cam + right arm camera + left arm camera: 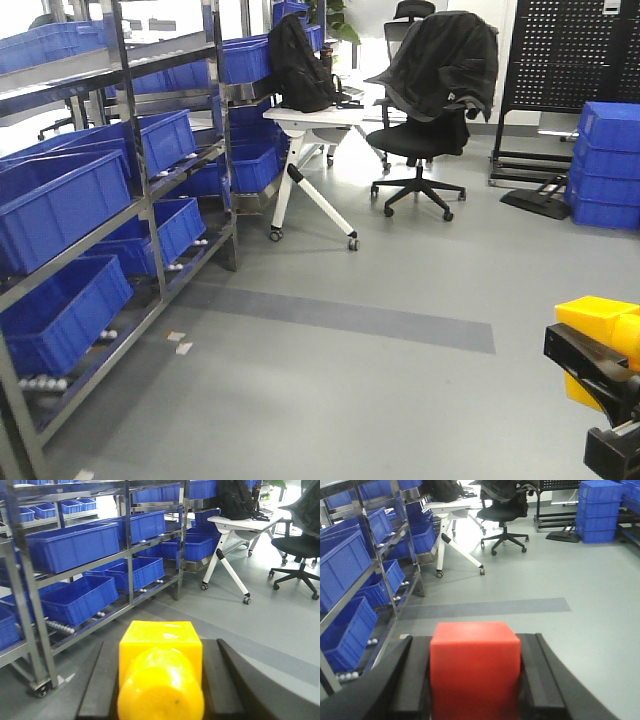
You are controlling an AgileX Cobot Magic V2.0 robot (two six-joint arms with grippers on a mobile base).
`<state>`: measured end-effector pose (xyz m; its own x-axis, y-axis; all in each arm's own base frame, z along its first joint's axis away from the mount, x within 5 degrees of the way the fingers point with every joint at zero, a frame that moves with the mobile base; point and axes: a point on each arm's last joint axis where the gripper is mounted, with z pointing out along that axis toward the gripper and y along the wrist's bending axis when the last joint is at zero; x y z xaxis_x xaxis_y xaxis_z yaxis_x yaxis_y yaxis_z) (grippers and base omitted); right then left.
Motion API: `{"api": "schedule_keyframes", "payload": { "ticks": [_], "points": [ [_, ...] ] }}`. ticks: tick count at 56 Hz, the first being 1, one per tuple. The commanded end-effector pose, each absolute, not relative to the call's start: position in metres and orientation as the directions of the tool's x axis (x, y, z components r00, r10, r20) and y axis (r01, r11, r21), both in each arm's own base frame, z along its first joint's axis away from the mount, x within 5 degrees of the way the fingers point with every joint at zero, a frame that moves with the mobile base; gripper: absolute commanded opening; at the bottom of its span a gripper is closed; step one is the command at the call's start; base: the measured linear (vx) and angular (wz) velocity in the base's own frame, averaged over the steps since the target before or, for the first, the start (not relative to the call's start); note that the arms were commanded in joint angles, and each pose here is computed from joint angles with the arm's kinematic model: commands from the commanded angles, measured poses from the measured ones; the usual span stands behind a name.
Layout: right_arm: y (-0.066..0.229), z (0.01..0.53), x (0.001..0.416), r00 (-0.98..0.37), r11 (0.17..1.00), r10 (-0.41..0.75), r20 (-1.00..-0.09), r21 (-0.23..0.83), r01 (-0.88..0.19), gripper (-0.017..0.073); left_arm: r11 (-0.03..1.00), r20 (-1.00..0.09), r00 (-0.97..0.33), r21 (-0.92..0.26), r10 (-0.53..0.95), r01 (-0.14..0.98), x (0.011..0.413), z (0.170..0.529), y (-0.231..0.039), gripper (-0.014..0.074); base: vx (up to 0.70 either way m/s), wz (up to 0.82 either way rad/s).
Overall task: Pick red and yellow blocks into blue bin
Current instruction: 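Drive the base to the large blue bin holding both blocks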
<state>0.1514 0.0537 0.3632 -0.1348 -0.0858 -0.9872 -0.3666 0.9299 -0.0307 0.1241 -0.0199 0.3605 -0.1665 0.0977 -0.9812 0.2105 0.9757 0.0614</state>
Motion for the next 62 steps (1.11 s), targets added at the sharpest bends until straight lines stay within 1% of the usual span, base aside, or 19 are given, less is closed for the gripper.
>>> {"api": "schedule_keyframes", "payload": {
  "ticks": [1, 13, 42, 62],
  "points": [
    [0.0512, 0.3808, 0.1515, -0.028, 0.94, -0.059, -0.998, -0.046, -0.338, -0.001, 0.983, -0.996, -0.077, 0.041, 0.055, 0.181, 0.125, 0.3758, -0.0183, 0.0, 0.58, 0.06],
    [0.0512, 0.3809, 0.1515, -0.027, 0.94, -0.059, -0.998, -0.046, -0.338, -0.001, 0.983, -0.995, -0.078, 0.041, 0.056, 0.181, 0.1252, 0.3756, -0.0183, 0.0001, 0.56, 0.28],
    [0.051, 0.3815, 0.1516, -0.021, 0.941, -0.057, -0.998, -0.046, -0.336, -0.001, 0.983, -0.995, -0.078, 0.041, 0.055, 0.181, 0.1253, 0.3757, -0.0183, 0.0002, 0.5, 0.47],
    [0.051, 0.3814, 0.1516, -0.023, 0.941, -0.057, -0.998, -0.046, -0.336, -0.001, 0.983, -0.995, -0.078, 0.041, 0.055, 0.181, 0.1253, 0.3756, -0.0183, 0.0002, 0.39, 0.67]
  ]
}}
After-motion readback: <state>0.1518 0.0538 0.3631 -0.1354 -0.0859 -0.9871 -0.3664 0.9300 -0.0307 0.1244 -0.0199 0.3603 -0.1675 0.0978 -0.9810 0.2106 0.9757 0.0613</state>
